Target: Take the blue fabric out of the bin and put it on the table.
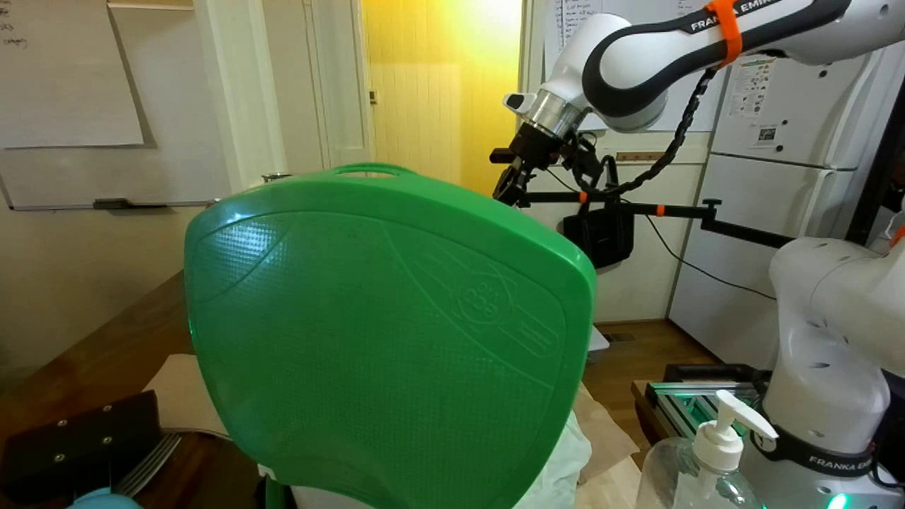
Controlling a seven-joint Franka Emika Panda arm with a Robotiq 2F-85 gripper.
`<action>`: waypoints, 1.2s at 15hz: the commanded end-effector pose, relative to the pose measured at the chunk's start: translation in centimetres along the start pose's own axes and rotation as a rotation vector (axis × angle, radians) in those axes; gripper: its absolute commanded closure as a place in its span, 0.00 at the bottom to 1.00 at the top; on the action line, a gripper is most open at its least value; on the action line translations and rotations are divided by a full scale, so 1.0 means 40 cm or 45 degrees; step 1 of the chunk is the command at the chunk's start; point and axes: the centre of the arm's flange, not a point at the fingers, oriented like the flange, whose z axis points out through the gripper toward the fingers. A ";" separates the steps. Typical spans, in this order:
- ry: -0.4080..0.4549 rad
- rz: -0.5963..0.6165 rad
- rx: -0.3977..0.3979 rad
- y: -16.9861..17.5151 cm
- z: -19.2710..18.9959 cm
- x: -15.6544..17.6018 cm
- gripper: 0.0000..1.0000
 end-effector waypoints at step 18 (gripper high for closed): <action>-0.166 0.440 -0.187 0.028 0.269 -0.041 0.37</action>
